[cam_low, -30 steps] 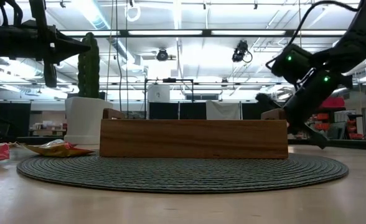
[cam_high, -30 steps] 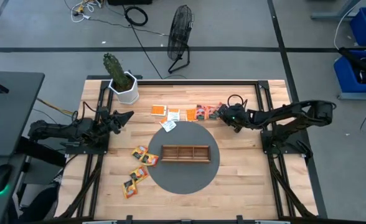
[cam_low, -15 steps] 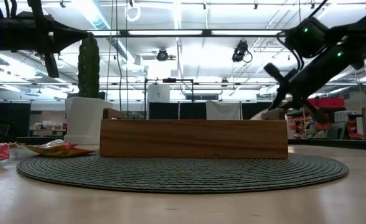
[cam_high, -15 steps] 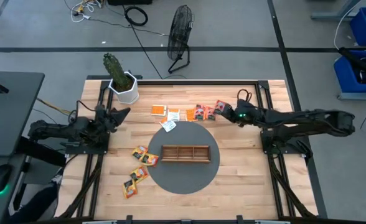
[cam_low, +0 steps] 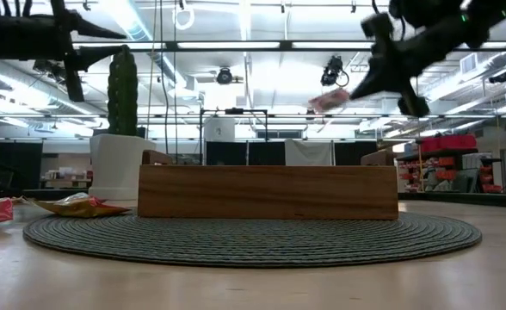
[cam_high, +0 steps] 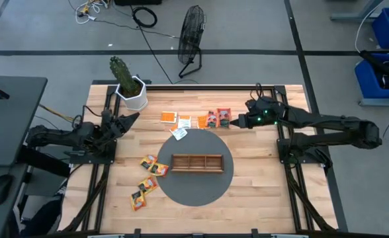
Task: Pick & Place Tea
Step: Put the red tea bag into the right section of the wooden organizer
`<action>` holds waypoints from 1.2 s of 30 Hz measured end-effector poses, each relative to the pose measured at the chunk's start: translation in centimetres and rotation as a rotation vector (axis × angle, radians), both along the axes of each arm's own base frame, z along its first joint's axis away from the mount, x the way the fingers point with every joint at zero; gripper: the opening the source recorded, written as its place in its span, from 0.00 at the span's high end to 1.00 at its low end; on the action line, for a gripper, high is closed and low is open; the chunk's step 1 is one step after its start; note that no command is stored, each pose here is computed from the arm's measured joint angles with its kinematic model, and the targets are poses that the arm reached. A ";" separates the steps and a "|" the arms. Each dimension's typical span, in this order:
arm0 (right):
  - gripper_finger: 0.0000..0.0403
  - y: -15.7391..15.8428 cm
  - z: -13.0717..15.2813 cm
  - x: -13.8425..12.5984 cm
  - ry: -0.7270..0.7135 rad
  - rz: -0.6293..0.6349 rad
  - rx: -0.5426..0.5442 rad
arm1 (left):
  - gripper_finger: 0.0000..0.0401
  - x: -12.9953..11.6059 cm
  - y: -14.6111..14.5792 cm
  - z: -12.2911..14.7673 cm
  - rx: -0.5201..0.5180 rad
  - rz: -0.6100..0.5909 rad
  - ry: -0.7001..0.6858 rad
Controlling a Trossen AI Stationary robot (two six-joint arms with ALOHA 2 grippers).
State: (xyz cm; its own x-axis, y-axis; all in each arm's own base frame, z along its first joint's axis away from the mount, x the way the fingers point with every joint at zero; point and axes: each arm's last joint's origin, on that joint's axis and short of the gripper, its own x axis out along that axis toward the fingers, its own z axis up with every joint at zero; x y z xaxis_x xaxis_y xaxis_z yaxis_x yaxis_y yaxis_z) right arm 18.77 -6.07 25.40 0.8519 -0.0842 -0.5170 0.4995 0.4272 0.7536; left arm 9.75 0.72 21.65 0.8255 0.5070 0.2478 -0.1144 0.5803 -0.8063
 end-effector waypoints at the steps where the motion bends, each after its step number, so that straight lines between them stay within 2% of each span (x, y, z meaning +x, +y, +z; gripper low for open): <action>1: 1.00 0.0 0.9 0.2 0.001 0.025 -0.019 | 0.73 0.2 0.0 0.1 -0.004 -0.007 0.012; 6: 1.00 -0.1 4.9 1.2 0.019 0.176 -0.078 | 0.59 1.7 -0.3 1.3 0.028 -0.060 0.087; 12: 1.00 -0.2 7.6 3.1 0.054 0.371 -0.047 | 0.49 4.1 -0.7 2.8 0.062 -0.111 0.182; 18: 1.00 0.3 8.1 5.3 0.088 0.528 -0.027 | 0.50 7.1 -1.2 4.9 0.194 -0.150 0.295; 22: 1.00 1.3 7.9 6.8 0.094 0.637 -0.042 | 0.51 9.4 -1.4 6.1 0.205 -0.160 0.333; 25: 1.00 2.1 8.0 7.5 0.082 0.707 -0.068 | 0.51 11.1 -1.8 6.7 0.234 -0.225 0.352; 31: 1.00 3.1 7.7 8.5 0.101 0.761 -0.126 | 0.51 14.9 -2.7 6.8 0.298 -0.405 0.410; 36: 1.00 4.1 7.3 8.7 0.133 0.797 -0.141 | 0.51 17.5 -3.0 6.7 0.307 -0.445 0.446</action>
State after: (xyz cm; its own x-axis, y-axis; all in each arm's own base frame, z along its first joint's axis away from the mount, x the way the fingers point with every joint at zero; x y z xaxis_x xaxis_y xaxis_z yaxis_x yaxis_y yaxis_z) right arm 27.51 -2.01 32.71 0.6156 0.4491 -0.6476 0.0872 0.7779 0.6223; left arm 27.29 -2.32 28.35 0.9947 0.0581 -0.0851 -0.0945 0.8429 -0.5296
